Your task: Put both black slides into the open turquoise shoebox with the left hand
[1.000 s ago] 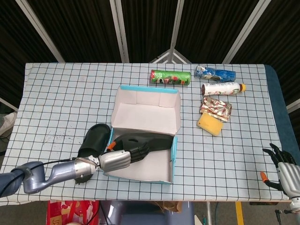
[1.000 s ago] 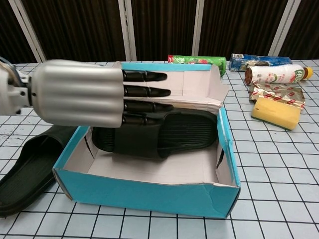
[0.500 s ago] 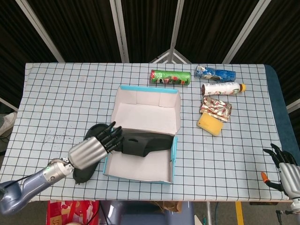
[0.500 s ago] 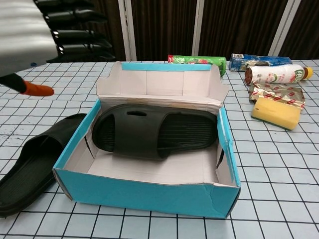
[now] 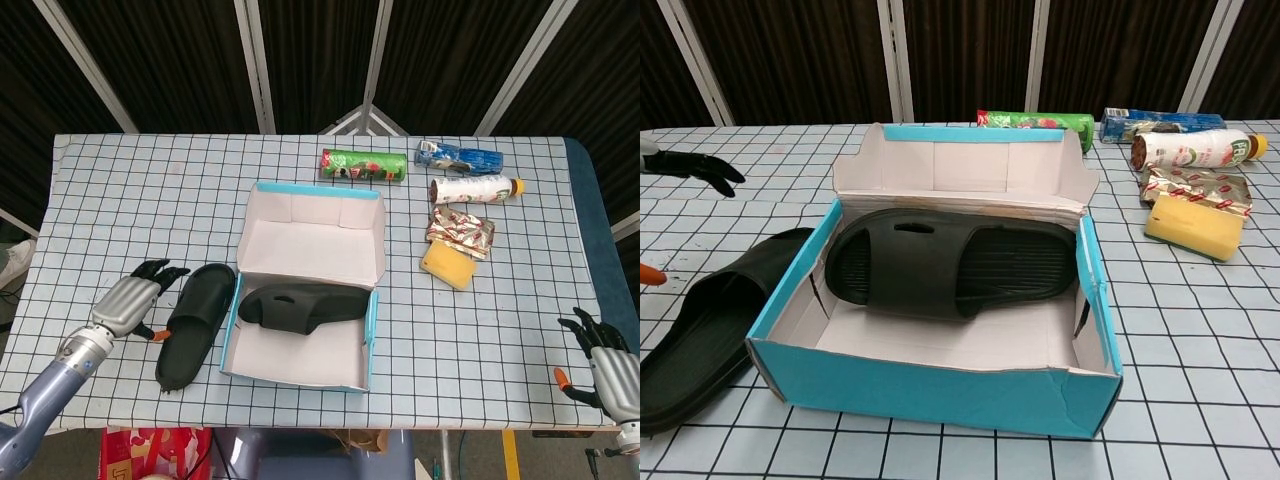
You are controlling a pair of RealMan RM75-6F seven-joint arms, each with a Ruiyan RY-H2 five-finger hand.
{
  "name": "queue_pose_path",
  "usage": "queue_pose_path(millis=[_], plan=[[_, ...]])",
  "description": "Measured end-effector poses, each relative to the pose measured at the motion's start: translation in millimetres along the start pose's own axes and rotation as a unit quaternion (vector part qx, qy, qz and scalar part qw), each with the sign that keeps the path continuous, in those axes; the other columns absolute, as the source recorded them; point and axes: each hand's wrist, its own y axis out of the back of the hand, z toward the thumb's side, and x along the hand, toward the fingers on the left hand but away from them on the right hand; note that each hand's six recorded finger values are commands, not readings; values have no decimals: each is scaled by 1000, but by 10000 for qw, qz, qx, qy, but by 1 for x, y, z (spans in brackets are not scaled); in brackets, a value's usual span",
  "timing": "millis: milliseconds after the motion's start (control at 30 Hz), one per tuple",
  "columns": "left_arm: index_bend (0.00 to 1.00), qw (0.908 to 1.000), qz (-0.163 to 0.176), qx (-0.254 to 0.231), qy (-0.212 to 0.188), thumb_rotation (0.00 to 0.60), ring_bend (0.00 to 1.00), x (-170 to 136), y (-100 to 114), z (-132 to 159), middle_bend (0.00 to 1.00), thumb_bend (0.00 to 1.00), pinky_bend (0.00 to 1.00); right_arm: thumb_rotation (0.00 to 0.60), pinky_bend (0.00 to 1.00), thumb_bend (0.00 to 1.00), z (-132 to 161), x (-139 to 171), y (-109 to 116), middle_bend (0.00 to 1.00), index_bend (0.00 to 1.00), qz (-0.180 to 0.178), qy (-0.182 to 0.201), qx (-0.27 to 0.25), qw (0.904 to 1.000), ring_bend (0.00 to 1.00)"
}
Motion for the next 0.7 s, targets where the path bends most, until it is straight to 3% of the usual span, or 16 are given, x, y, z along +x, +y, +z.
queue_pose_path(millis=[100,300,700], plan=[[100,9998,-174,-69,62,600,0,11,0,-1,136,155,0,600,70,392,-1,0,0,52,187,9,-19,2,10000,128],[97,9998,-185,-24,-4,600,0,29,-1,7,130,155,0,600,70,392,-1,-1,-1,52,188,55,-42,10,10000,128],[130,9976,-537,443,-73,600,0,56,-27,17,154,155,0,600,70,392,-1,-1,-2,52,187,81,-56,14,10000,128]])
